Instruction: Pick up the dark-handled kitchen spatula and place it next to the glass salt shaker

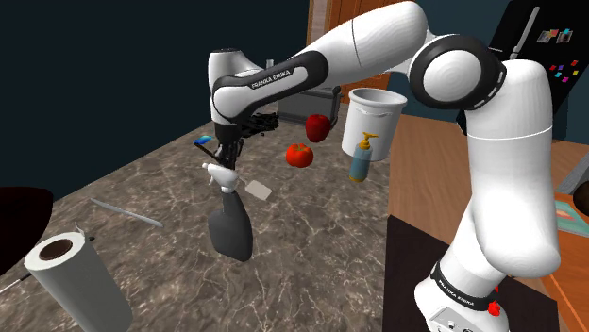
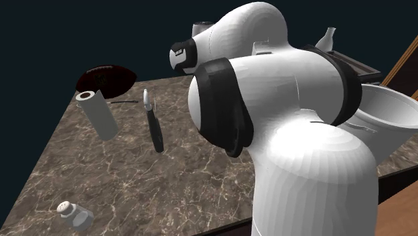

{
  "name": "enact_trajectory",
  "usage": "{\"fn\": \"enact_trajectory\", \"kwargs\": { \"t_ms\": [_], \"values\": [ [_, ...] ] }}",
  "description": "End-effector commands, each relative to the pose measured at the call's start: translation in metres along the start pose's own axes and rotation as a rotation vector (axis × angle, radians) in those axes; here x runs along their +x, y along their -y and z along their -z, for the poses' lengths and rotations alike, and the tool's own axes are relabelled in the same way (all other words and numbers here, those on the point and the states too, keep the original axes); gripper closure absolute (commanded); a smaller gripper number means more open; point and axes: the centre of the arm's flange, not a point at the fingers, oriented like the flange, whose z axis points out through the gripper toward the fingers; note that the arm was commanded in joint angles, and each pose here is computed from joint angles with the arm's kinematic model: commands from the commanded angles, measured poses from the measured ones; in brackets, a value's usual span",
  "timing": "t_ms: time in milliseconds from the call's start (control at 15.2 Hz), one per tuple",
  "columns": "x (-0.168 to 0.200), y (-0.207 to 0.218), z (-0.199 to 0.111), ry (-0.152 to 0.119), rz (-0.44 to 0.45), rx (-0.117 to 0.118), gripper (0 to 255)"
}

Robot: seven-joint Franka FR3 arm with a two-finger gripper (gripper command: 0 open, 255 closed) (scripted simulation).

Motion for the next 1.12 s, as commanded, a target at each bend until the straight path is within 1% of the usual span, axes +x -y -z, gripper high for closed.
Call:
{"fn": "enact_trajectory", "kwargs": {
  "t_ms": [0,1056],
  "values": [
    [0.001,0.001,0.011,0.000,0.000,0.000,255],
    [0.006,0.001,0.095,0.000,0.000,0.000,255]
  ]
}}
